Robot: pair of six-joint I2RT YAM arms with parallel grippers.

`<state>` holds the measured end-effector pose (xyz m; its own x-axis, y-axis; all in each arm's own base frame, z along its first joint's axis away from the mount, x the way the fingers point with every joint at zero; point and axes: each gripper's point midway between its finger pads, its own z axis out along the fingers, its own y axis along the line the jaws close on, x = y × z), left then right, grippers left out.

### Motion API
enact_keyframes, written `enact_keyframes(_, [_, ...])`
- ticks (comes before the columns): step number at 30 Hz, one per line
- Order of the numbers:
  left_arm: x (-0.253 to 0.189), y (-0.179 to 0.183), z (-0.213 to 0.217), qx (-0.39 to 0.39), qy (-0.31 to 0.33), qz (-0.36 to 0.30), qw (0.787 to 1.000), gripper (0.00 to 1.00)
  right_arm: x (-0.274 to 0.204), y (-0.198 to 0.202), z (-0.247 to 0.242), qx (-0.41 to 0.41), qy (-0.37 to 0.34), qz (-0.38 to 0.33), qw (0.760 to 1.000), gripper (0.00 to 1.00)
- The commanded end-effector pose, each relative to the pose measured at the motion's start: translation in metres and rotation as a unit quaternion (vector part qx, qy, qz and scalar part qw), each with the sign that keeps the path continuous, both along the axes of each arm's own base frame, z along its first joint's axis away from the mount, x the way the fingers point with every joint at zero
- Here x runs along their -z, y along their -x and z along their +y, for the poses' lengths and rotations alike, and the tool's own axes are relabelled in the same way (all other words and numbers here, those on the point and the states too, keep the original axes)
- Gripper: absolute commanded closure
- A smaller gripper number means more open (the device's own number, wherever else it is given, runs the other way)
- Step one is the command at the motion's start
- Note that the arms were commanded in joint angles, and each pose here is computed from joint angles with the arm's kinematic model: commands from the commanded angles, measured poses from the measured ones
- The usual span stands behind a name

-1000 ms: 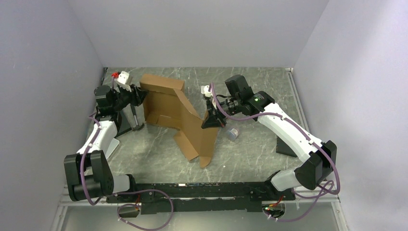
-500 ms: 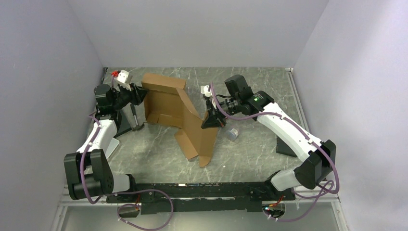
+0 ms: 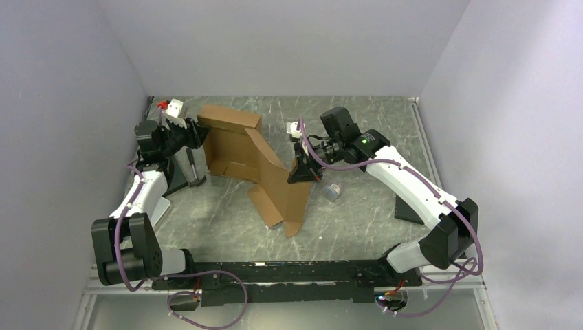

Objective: Fold the paper box

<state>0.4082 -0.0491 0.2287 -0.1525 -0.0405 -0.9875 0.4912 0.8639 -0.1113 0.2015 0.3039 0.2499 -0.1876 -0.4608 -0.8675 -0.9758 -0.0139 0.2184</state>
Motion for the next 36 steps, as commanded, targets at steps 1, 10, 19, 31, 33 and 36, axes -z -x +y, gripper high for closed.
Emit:
enact_keyframes(1, [-0.036,-0.006,-0.001,-0.002,-0.004,-0.057,0.998,0.6,-0.013,-0.004,0.007,-0.008,-0.022,-0.014,1.0,1.0])
enact_keyframes(10, [-0.042,-0.009,-0.006,-0.002,-0.003,-0.083,0.997,0.61,-0.012,-0.005,0.008,-0.009,-0.02,-0.007,1.0,1.0])
enact_keyframes(19, [-0.036,-0.016,-0.008,0.001,0.002,-0.072,0.997,0.85,-0.011,-0.005,0.008,-0.01,-0.019,-0.005,1.0,1.0])
enact_keyframes(31, [-0.042,-0.015,-0.011,-0.002,0.009,-0.081,0.997,1.0,-0.012,-0.007,0.008,-0.004,-0.019,-0.005,1.0,1.0])
enact_keyframes(33, [-0.043,-0.014,-0.013,-0.004,0.01,-0.078,0.997,1.0,-0.013,-0.009,0.008,0.004,-0.017,-0.006,1.0,1.0])
enact_keyframes(36, [-0.043,-0.012,-0.017,-0.013,0.01,-0.064,0.998,1.0,-0.015,-0.013,0.007,0.017,-0.012,-0.015,1.0,0.97])
